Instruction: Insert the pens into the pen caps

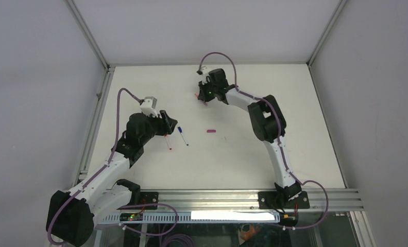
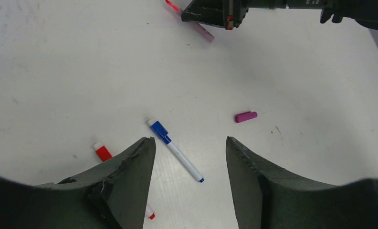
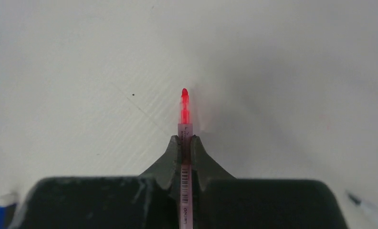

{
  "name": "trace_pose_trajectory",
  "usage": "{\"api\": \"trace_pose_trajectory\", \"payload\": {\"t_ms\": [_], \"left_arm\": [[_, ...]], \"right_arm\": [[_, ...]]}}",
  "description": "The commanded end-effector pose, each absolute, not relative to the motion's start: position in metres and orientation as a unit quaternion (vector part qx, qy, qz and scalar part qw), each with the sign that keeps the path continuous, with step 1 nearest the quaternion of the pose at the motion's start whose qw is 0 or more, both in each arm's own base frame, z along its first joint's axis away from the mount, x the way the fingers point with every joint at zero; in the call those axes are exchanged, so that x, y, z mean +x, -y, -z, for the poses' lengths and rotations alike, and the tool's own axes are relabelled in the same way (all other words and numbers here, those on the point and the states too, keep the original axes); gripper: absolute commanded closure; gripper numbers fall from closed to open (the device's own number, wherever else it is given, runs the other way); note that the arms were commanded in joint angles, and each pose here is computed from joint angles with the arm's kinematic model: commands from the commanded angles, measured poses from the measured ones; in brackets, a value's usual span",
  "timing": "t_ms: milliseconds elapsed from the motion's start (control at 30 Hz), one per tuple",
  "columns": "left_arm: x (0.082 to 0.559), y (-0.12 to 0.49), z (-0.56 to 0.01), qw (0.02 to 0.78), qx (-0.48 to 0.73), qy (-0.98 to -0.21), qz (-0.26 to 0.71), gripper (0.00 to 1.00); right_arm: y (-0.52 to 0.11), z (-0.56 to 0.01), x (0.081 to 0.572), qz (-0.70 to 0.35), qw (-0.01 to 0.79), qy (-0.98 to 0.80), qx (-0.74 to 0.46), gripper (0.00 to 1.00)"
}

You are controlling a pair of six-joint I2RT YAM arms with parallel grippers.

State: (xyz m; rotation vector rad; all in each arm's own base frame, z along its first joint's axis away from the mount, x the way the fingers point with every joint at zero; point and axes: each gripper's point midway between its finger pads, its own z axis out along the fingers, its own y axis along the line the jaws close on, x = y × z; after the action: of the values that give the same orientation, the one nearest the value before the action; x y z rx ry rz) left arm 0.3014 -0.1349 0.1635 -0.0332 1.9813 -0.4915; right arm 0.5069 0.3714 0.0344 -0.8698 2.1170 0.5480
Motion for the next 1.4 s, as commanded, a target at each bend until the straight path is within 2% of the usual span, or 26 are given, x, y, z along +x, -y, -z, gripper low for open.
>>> {"api": "trace_pose_trajectory", "payload": {"t_ms": [0, 100, 333, 567, 1167, 1333, 1367], "left_arm": [[0.310, 0.161, -0.199, 0.602, 0.021, -0.743, 0.292, 0.41], [0.317, 0.174, -0.203, 0.619, 0.042, -0.717, 0.316, 0.40], [0.329, 0.197, -0.213, 0.632, 0.050, -0.673, 0.380, 0.40], [0.335, 0.207, -0.224, 0.646, 0.049, -0.640, 0.413, 0.40], [0.348, 0.197, -0.211, 0.657, 0.011, -0.641, 0.396, 0.40], [0.348, 0.196, -0.215, 0.664, 0.008, -0.635, 0.395, 0.44], [0.348, 0.195, -0.215, 0.665, 0.007, -0.634, 0.395, 0.51]], "right_arm": [[-0.370, -0.189, 0.503, -0.407, 0.481, -0.764, -0.136, 1.00], [-0.377, -0.220, 0.474, -0.506, 0.462, -0.724, -0.086, 1.00], [-0.391, -0.238, 0.435, -0.589, 0.426, -0.684, -0.053, 1.00], [-0.401, -0.255, 0.402, -0.611, 0.420, -0.667, -0.074, 1.00], [-0.424, -0.259, 0.362, -0.626, 0.405, -0.655, -0.120, 1.00], [-0.426, -0.255, 0.356, -0.625, 0.402, -0.658, -0.123, 1.00], [-0.427, -0.253, 0.354, -0.625, 0.401, -0.658, -0.124, 1.00]]}}
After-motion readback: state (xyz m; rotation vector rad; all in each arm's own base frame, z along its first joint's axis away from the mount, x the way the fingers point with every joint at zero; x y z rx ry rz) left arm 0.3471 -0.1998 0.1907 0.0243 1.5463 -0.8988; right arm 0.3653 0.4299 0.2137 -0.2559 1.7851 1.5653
